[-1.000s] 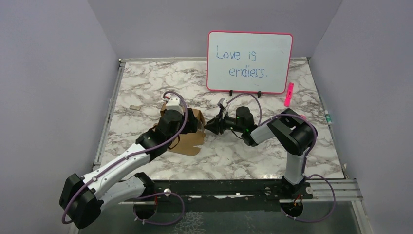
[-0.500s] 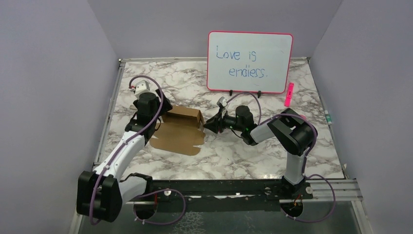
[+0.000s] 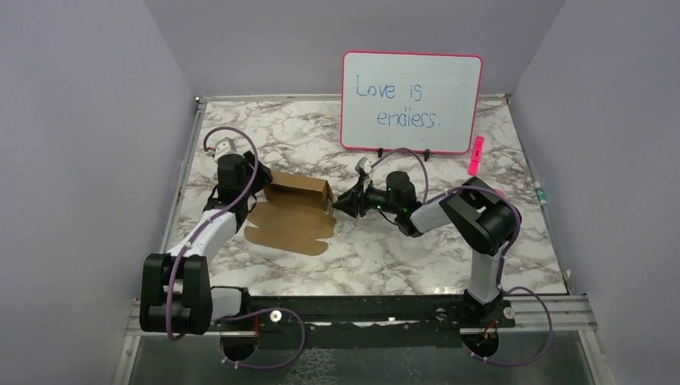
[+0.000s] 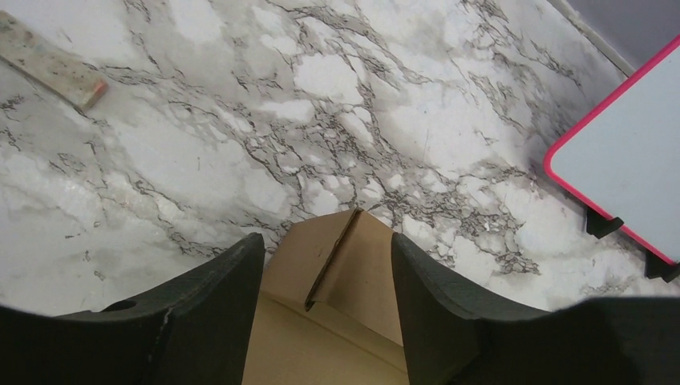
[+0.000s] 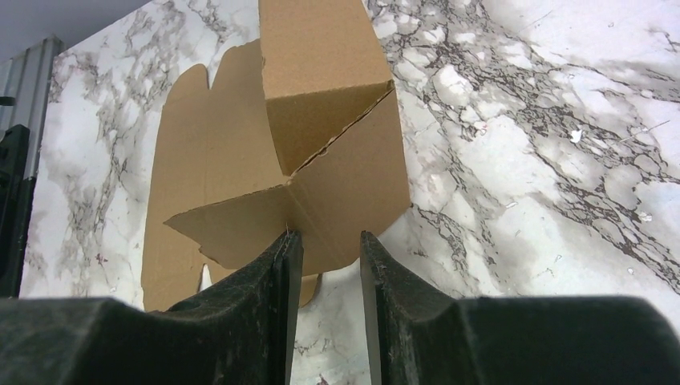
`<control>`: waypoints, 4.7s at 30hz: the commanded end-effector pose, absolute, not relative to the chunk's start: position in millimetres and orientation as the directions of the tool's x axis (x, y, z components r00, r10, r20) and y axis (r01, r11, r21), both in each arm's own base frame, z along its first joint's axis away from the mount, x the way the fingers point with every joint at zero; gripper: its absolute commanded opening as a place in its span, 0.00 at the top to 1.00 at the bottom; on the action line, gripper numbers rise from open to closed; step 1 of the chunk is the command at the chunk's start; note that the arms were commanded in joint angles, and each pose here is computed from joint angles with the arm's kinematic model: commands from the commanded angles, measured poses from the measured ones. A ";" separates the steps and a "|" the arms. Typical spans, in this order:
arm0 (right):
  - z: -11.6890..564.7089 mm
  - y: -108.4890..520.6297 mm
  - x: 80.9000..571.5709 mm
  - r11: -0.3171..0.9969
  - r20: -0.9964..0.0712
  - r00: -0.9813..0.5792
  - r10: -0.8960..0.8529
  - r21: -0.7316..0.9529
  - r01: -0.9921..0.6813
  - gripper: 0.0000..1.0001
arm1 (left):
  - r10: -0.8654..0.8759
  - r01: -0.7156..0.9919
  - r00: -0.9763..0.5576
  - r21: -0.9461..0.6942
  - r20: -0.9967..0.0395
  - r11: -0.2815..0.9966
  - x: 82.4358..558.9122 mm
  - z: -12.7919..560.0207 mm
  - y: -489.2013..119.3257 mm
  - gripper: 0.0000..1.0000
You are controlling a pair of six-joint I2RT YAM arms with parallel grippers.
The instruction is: Fold the paper box
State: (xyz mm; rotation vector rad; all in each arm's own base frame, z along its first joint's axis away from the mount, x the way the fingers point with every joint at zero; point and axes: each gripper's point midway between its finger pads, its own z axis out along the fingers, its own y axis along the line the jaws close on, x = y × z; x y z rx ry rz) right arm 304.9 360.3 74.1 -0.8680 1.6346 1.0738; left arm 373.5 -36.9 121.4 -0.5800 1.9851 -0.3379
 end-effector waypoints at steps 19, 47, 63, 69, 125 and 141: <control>78.2 364.1 319.2 0.411 -0.976 -0.213 -0.046 0.175 -0.895 0.54 | -0.598 -0.095 -0.518 -0.654 -0.612 0.751 344.8 99.8 -87.4 0.64; 85.1 334.8 340.9 0.605 -0.982 -0.186 0.021 0.161 -0.780 0.76 | -0.488 0.011 -0.697 -0.688 -0.525 0.725 292.2 93.3 -148.2 0.65; 64.5 321.2 305.2 0.540 -0.963 -0.236 -0.130 0.130 -0.832 0.83 | -0.352 0.085 -0.669 -0.538 -0.654 0.839 287.5 147.5 -131.9 0.26; 59.1 320.1 298.3 0.516 -0.958 -0.239 -0.159 0.126 -0.847 0.83 | -0.296 0.149 -0.712 -0.549 -0.637 0.822 297.9 153.1 -149.2 0.26; 79.8 307.4 335.8 0.832 -0.998 -0.044 -0.035 -0.005 -0.555 0.77 | -0.117 0.311 -0.844 -0.655 -0.524 0.689 268.0 95.2 -267.0 0.50; 79.3 291.2 349.9 0.922 -0.998 -0.059 0.018 0.040 -0.386 0.78 | -0.123 0.326 -0.849 -0.693 -0.514 0.643 264.0 108.5 -277.9 0.50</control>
